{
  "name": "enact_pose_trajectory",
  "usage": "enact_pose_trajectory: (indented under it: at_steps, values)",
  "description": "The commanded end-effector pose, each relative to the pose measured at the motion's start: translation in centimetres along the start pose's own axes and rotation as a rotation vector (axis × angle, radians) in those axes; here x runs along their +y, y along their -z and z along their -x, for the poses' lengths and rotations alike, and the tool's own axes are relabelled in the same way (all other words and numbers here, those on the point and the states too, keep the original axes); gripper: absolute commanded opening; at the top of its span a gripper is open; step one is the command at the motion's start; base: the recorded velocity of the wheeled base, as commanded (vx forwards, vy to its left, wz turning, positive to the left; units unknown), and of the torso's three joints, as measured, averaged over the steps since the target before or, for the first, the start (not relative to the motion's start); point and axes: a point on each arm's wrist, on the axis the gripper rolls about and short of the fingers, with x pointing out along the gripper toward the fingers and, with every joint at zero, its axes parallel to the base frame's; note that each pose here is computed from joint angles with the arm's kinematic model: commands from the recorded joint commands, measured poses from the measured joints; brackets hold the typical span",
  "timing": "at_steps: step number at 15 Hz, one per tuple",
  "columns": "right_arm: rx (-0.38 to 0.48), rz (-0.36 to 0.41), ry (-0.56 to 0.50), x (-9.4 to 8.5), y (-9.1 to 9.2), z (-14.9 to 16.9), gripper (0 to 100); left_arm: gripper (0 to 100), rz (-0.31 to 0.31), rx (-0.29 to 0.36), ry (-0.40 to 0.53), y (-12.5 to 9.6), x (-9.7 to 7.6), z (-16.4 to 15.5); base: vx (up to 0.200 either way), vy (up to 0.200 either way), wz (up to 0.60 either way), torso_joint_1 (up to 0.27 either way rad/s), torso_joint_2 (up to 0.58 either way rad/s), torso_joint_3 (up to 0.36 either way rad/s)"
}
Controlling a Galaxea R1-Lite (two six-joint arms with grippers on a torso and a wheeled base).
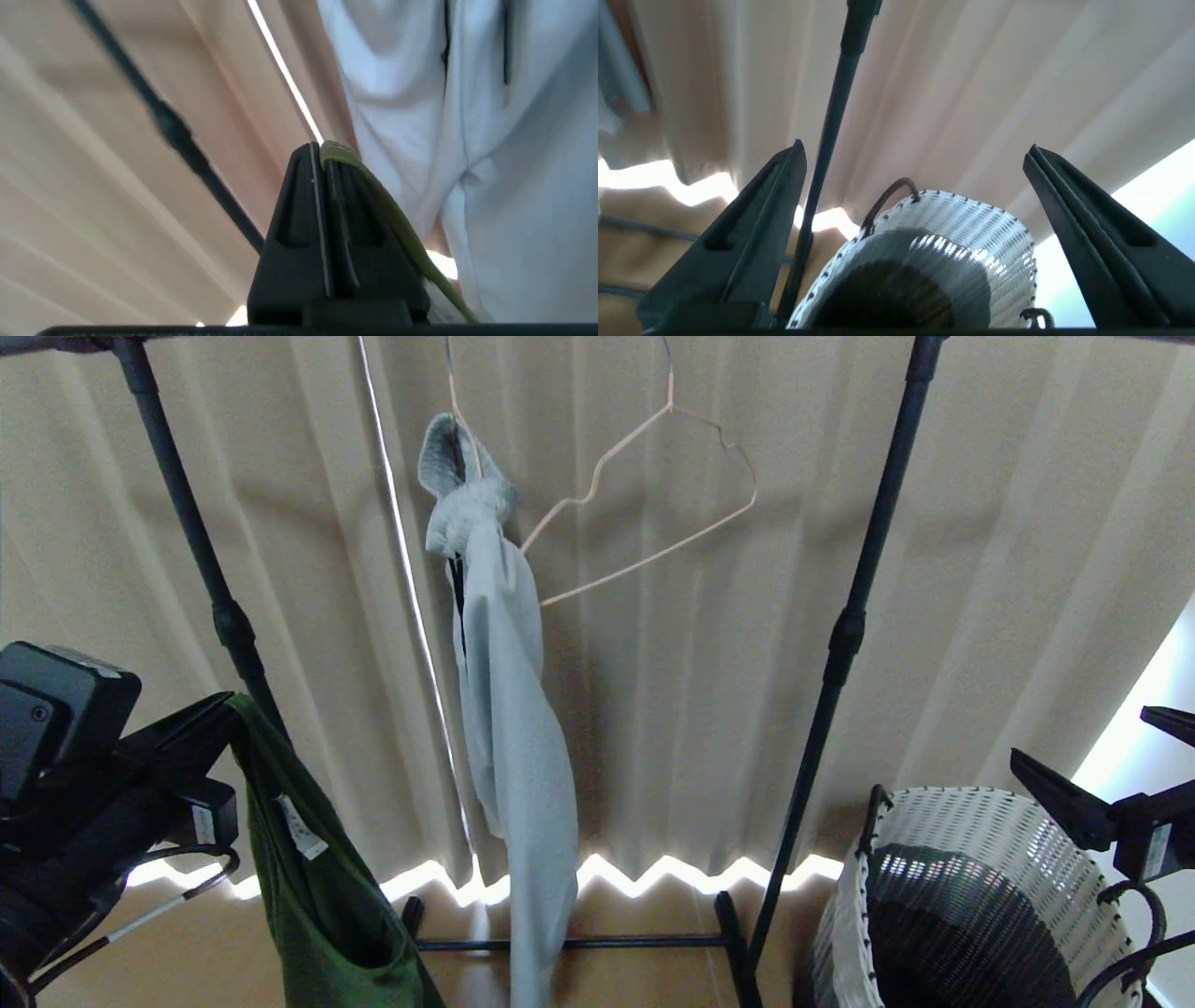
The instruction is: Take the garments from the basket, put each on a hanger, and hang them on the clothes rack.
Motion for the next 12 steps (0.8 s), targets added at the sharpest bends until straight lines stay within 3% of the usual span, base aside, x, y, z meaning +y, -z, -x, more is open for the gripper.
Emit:
enact_pose_trajectory:
  at_steps: [1, 5, 12]
  values:
    - [-0.002, 0.000, -0.002, 0.03, -0.02, 0.00, 100, 0, 0.000, 0.000, 0.000, 0.04, -0.03, -0.02, 0.000, 0.000, 0.00, 0.198, -0.70, -0.256]
    - [-0.004, 0.000, -0.002, 0.00, -0.05, -0.01, 100, 0, -0.002, -0.004, -0.001, 0.01, -0.01, 0.03, 0.000, 0.000, 0.00, 0.071, -0.56, -0.256]
    - [-0.009, 0.000, -0.004, -0.01, -0.19, -0.02, 100, 0, -0.002, -0.029, -0.002, -0.40, 0.08, 0.18, 0.000, 0.000, 0.00, 0.300, -0.48, -0.258]
